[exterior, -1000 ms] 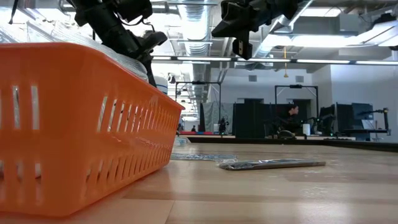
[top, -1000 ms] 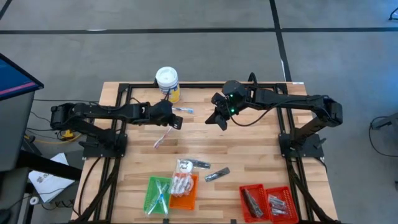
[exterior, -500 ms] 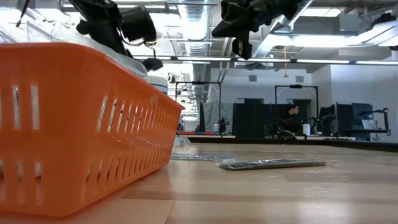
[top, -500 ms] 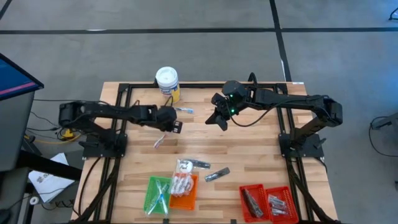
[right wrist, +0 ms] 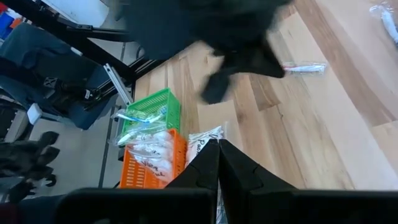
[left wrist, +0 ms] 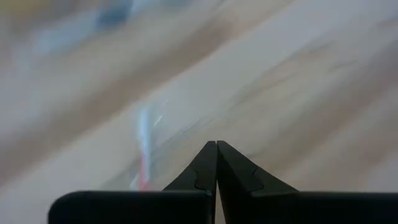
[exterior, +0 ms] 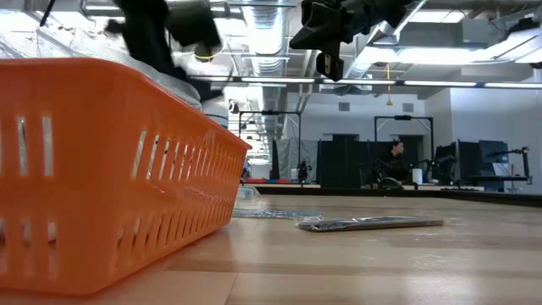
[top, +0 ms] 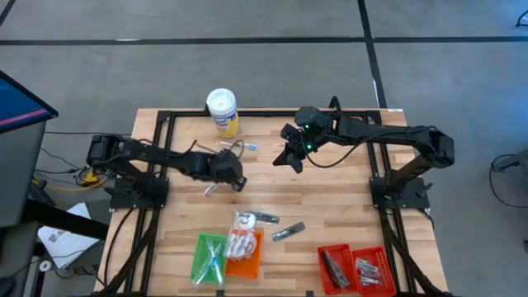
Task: Pick & Place Travel size toiletries
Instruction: Put the orange toothbrush into the green basket
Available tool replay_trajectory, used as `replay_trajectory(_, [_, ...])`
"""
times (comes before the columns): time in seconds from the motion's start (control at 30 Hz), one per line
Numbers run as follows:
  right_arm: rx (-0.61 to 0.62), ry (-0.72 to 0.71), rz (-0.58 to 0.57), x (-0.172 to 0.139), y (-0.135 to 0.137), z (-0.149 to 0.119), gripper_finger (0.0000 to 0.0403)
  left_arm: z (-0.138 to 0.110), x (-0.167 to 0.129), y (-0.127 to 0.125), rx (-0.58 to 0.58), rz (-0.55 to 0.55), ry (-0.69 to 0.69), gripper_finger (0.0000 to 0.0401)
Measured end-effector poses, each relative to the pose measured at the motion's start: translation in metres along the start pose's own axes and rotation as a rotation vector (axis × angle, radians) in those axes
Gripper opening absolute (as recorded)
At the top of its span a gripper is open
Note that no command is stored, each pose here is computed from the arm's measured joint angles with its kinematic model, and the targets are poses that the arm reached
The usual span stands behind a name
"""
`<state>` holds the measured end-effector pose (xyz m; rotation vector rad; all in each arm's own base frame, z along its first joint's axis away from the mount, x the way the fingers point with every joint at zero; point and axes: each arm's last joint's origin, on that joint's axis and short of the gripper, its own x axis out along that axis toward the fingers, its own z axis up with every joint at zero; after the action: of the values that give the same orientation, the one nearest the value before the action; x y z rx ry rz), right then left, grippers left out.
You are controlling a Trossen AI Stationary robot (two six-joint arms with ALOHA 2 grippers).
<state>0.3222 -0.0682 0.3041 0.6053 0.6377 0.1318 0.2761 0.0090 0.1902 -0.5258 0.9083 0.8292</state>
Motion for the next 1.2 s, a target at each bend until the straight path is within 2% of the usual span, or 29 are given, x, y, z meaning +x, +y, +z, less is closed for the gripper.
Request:
replay_trajectory(0.03, [0.0,0.0,0.0,0.0,0.0,0.0,0.0,0.003,-0.008,-0.007,0.031,0.001,-0.05,0.0001])
replay_trajectory(0.1, [0.001,0.0,0.0,0.0,0.0,0.0,0.0,0.008,-0.013,-0.011,0.05,-0.007,-0.056,0.0])
replay_trajectory(0.33, [-0.003,-0.008,0.002,0.0,0.0,0.001,0.0,0.016,-0.003,0.006,-0.052,-0.007,0.08,0.0])
replay_trajectory(0.5, [-0.001,-0.007,0.002,0.0,0.0,0.001,0.0,0.026,0.002,0.014,-0.125,-0.023,0.11,0.0002])
replay_trajectory(0.93, [0.001,0.004,0.013,0.0,0.001,0.0,0.0,0.026,0.002,0.015,-0.131,-0.031,0.123,0.0008])
replay_trajectory(1.0, [0.0,0.003,0.013,0.0,0.001,0.0,0.0,0.025,0.003,0.017,-0.131,-0.012,0.148,0.0006])
replay_trajectory(1.13, [-0.001,0.0,0.014,0.0,0.001,0.0,0.0,0.019,0.006,0.033,-0.222,0.102,0.271,0.0001])
replay_trajectory(1.2, [-0.003,-0.002,0.015,0.0,0.001,0.0,0.0,0.019,0.006,0.036,-0.221,0.119,0.288,0.0001])
